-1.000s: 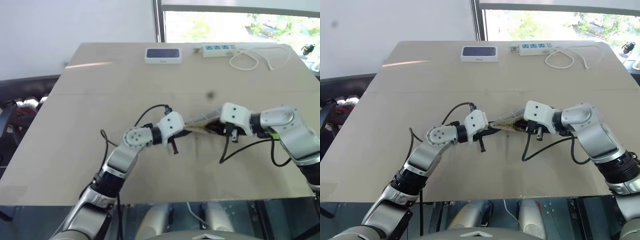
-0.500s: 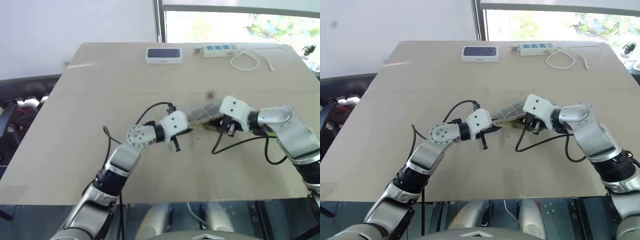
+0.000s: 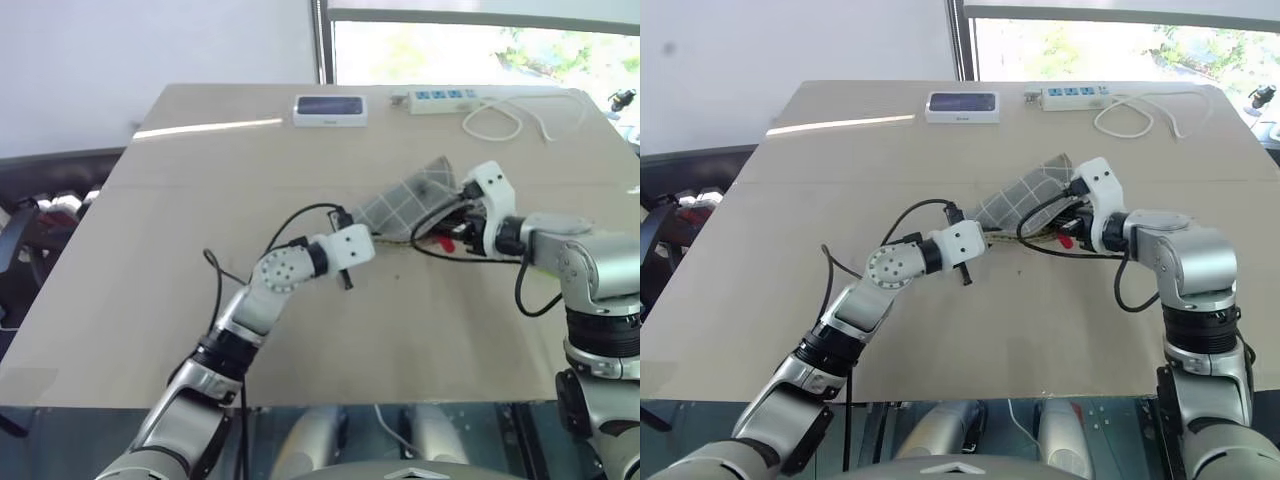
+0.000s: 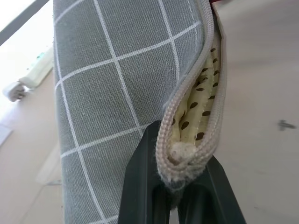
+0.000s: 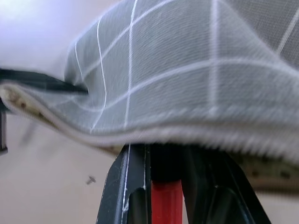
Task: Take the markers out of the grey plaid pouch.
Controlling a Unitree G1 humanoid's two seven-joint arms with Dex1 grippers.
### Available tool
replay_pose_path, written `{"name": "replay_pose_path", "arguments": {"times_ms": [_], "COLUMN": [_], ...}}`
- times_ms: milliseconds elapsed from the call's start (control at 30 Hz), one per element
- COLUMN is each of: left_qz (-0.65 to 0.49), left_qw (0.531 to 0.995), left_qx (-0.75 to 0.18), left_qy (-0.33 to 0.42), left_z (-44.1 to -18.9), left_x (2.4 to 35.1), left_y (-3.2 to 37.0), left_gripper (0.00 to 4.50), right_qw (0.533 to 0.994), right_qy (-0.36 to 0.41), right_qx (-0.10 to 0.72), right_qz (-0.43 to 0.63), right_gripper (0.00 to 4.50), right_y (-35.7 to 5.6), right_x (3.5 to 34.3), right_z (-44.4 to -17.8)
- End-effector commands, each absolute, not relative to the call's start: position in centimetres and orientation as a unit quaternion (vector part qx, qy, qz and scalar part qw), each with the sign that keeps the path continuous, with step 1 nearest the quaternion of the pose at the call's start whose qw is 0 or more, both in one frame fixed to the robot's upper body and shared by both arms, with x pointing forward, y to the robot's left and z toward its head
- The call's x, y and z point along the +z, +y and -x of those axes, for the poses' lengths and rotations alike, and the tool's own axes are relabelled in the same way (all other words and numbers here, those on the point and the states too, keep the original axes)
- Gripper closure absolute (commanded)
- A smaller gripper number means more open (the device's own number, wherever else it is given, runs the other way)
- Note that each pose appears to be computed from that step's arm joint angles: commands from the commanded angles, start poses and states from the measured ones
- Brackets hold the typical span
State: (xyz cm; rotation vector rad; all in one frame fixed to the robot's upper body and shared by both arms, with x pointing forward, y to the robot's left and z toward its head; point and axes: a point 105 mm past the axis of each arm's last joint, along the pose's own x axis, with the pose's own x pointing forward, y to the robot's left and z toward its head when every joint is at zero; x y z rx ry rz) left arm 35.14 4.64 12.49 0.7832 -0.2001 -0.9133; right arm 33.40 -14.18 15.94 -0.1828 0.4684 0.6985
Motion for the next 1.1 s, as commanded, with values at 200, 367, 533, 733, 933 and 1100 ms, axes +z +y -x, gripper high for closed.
{"name": "replay_pose_path", "arguments": {"times_ms": [200,367,533,733,933,1100], "left_qz": [-0.392,-0.404,-0.417,-0.427,-0.430,-0.434], "left_qw": [0.848,0.855,0.855,0.856,0.855,0.856], "left_qx": [-0.337,-0.311,-0.300,-0.285,-0.285,-0.280], "left_qy": [-0.117,-0.100,-0.079,-0.062,-0.051,-0.036], "left_z": [-37.9,-38.3,-38.0,-37.9,-37.4,-37.1], "left_x": [14.8,14.4,13.6,13.3,13.0,12.6], "left_y": [7.3,9.7,12.0,13.8,14.8,16.0], "left_gripper": [4.50,4.50,4.50,4.50,4.50,4.50], "right_qw": [0.861,0.864,0.862,0.902,0.914,0.913], "right_qy": [0.230,0.258,0.289,0.276,0.255,0.213], "right_qx": [0.392,0.316,0.268,0.179,0.159,0.249], "right_qz": [0.228,0.295,0.318,0.278,0.272,0.242], "right_gripper": [4.15,4.15,4.15,2.91,0.21,0.04], "right_y": [-15.8,-21.1,-24.8,-27.1,-27.6,-24.8], "right_x": [14.3,12.8,11.1,10.8,11.8,13.5], "right_z": [-30.9,-31.8,-32.0,-34.7,-35.6,-33.9]}}
